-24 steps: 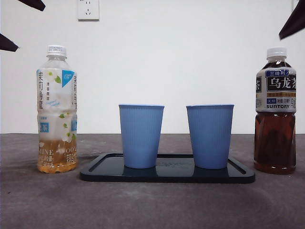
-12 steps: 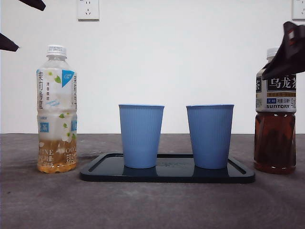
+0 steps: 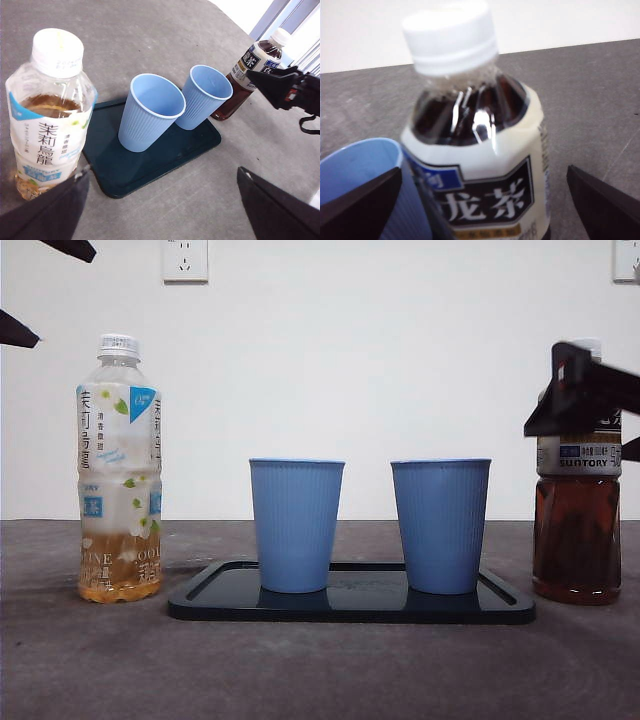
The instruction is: Pour the drink into the cup
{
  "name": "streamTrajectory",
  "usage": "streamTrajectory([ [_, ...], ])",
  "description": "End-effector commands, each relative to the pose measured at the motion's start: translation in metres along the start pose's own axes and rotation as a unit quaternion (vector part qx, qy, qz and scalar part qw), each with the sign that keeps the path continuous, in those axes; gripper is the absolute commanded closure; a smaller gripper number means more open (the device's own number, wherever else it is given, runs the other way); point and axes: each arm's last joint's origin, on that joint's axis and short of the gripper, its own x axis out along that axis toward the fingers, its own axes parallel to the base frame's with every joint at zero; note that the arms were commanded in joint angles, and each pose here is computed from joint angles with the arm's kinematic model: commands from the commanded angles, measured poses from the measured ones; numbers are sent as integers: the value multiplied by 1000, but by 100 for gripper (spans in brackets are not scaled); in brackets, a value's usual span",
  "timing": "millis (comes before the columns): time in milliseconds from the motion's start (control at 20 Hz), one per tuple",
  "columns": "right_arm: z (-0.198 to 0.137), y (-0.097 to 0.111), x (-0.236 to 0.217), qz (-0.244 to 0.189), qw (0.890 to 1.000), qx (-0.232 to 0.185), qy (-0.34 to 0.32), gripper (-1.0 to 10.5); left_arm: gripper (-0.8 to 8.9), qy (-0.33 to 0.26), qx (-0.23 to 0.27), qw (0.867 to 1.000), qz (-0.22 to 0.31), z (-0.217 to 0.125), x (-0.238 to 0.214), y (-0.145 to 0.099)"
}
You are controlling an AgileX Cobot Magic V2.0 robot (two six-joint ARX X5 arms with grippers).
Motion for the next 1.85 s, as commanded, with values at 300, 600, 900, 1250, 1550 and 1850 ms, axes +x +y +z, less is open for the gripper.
streamTrajectory([
  [300,-9,-4,13,-7,1000,-10,-20,459,346,-8,9,1000,-4,6,-1,-2],
  [600,-11,-4,16,-6,1000,-10,-23,682,346,-8,10,1000,-4,6,-1,-2],
  [900,-8,-4,16,-2,999,-24,-32,740,346,-10,10,1000,-4,6,-1,-2],
  [1250,4,0,9,3,998,-39,-51,740,346,-10,11,1000,-4,6,-1,-2],
  [1550,34,10,2,-5,999,-41,4,740,346,-9,11,1000,-4,6,-1,-2],
  [1850,65,31,-5,-8,991,-83,105,740,346,-9,14,1000,-4,6,-1,-2],
])
